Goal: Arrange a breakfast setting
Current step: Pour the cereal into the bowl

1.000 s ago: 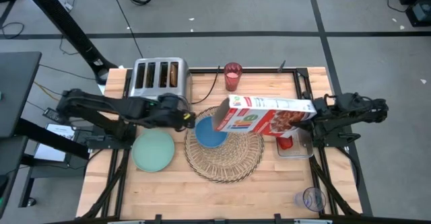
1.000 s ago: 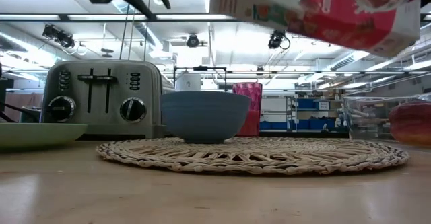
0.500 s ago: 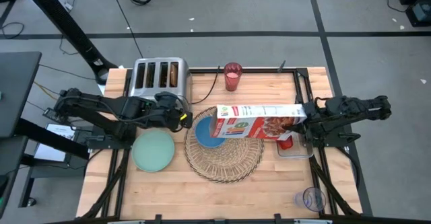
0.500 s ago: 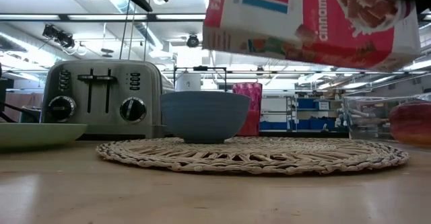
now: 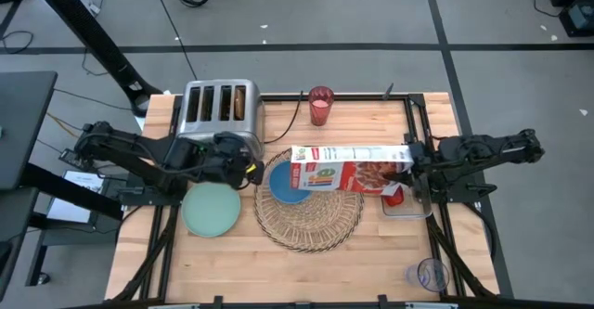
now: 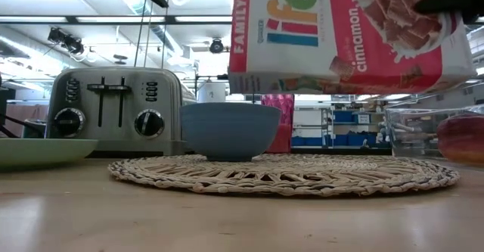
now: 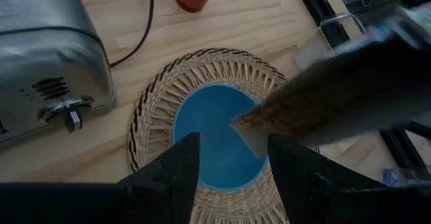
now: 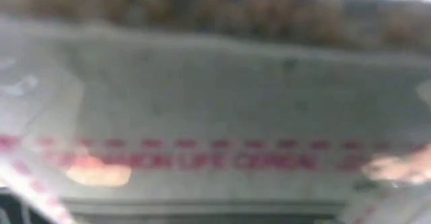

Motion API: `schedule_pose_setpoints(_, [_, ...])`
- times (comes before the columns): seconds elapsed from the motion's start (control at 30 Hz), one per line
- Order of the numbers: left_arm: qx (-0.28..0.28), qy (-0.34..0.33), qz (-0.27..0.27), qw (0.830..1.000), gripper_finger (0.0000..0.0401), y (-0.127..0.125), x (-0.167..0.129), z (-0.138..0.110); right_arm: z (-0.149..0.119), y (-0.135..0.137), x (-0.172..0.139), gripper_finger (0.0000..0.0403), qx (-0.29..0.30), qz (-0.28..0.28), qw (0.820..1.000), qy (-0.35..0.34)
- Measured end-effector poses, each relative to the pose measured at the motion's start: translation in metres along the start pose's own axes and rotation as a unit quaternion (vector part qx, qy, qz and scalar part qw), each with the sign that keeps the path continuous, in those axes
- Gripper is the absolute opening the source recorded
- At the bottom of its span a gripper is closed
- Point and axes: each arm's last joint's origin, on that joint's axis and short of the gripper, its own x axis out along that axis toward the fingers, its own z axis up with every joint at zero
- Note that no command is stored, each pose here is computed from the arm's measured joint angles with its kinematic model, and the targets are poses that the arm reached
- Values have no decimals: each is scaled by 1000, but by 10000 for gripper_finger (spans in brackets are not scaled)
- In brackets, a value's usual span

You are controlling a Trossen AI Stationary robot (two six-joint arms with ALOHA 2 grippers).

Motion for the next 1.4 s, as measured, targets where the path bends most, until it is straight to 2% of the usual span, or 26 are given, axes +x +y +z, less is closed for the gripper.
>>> schedule_pose_setpoints(0.33, [-1, 2, -2, 1000, 180, -1, -1, -2, 0, -1, 1, 243, 29, -8, 1000, 4])
schedule_pose_setpoints(0.6, [23, -6, -16, 1000, 180, -4, -1, -1, 0, -1, 0, 241, 50, -11, 999, 14])
schedule_pose_setpoints(0.9, [35, -10, -14, 999, 180, -4, -1, -1, 14, 2, -2, 241, 31, -22, 998, 57])
schedule_pose_setpoints(1.4, [54, -16, -19, 998, 180, -5, -6, -7, 39, 8, -1, 240, 5, -20, 997, 78])
